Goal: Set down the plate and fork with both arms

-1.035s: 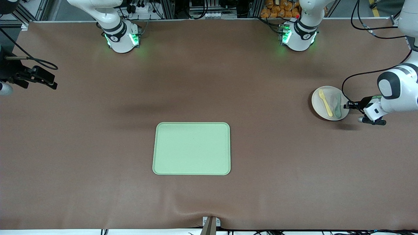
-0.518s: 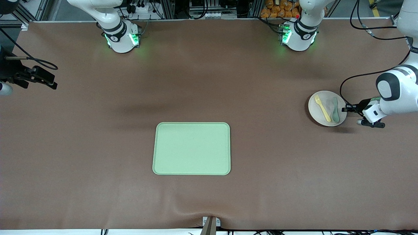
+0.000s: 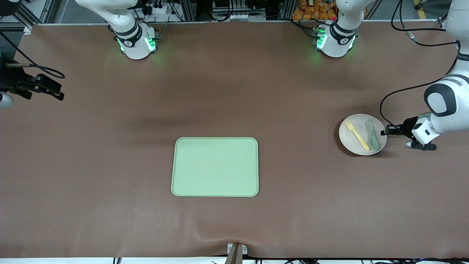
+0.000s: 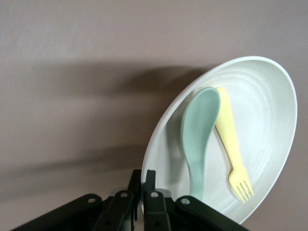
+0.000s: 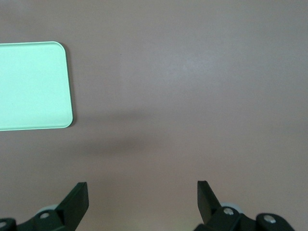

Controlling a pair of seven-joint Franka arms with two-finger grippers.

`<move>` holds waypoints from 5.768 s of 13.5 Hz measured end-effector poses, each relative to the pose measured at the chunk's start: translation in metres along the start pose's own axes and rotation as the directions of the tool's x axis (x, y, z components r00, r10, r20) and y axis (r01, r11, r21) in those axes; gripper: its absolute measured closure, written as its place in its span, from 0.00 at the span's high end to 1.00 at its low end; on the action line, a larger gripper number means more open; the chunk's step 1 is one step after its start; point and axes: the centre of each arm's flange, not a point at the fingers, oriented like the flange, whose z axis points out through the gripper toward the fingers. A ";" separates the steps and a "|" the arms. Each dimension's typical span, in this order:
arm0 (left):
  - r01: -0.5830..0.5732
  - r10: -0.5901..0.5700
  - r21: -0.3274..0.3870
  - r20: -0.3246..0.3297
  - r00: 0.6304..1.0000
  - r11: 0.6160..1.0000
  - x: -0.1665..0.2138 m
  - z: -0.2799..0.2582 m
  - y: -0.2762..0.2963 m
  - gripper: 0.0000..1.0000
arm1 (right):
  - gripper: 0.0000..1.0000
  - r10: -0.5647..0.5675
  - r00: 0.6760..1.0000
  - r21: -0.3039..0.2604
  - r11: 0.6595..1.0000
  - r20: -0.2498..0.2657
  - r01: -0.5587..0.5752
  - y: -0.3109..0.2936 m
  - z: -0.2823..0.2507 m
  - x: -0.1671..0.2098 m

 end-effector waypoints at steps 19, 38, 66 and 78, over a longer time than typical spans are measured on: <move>0.391 -0.391 -0.116 0.022 0.920 0.913 0.137 0.096 0.464 0.06 | 1.00 0.002 1.000 0.000 1.000 0.005 -0.002 0.001 0.003 0.002; 0.402 -0.413 -0.147 -0.056 0.909 0.904 0.090 0.212 0.574 0.06 | 1.00 0.008 1.000 0.014 1.000 0.017 -0.008 0.003 0.013 0.009; 0.324 -0.431 0.409 0.203 0.879 0.853 0.115 -0.056 0.229 1.00 | 1.00 -0.438 0.886 0.112 0.883 -0.151 0.456 -0.257 0.213 0.133; 0.150 -0.442 0.525 0.491 0.751 0.838 0.040 0.041 0.215 1.00 | 0.83 -0.615 0.759 0.000 0.777 -0.213 0.630 -0.393 0.392 0.128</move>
